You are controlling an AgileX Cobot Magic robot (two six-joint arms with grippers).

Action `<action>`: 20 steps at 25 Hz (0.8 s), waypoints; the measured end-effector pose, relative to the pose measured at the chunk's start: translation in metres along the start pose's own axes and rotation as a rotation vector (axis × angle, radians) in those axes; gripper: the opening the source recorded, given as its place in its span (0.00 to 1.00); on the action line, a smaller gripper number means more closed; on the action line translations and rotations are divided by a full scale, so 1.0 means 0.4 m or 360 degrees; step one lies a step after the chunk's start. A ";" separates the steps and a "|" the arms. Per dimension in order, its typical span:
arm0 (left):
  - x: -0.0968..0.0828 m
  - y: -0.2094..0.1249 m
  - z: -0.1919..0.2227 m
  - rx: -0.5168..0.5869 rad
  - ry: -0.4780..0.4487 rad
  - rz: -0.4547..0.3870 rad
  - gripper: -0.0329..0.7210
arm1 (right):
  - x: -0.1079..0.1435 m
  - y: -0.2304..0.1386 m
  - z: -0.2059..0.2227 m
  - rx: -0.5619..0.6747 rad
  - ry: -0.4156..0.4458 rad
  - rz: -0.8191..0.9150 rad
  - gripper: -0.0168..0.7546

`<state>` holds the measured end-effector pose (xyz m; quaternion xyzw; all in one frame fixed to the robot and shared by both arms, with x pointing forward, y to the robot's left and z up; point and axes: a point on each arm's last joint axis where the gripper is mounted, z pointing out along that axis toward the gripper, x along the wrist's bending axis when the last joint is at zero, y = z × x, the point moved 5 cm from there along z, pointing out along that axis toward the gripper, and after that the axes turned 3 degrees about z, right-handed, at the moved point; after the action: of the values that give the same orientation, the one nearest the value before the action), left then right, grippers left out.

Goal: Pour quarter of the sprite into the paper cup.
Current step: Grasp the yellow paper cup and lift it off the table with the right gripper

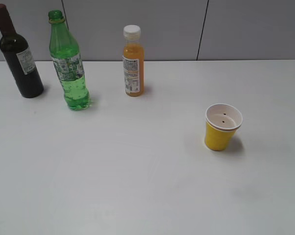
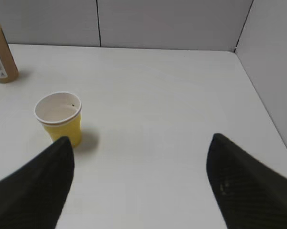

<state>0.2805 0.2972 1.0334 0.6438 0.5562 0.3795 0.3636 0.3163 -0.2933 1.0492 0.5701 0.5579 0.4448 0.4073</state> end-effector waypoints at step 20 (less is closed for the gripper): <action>0.000 0.000 0.000 0.0000 0.0000 0.0000 0.82 | -0.018 0.022 0.188 -0.0051 -0.0045 0.0024 0.84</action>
<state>0.2805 0.2972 1.0334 0.6438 0.5562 0.3795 0.3636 0.3909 -0.2985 1.0368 0.5740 0.5404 0.4488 0.4208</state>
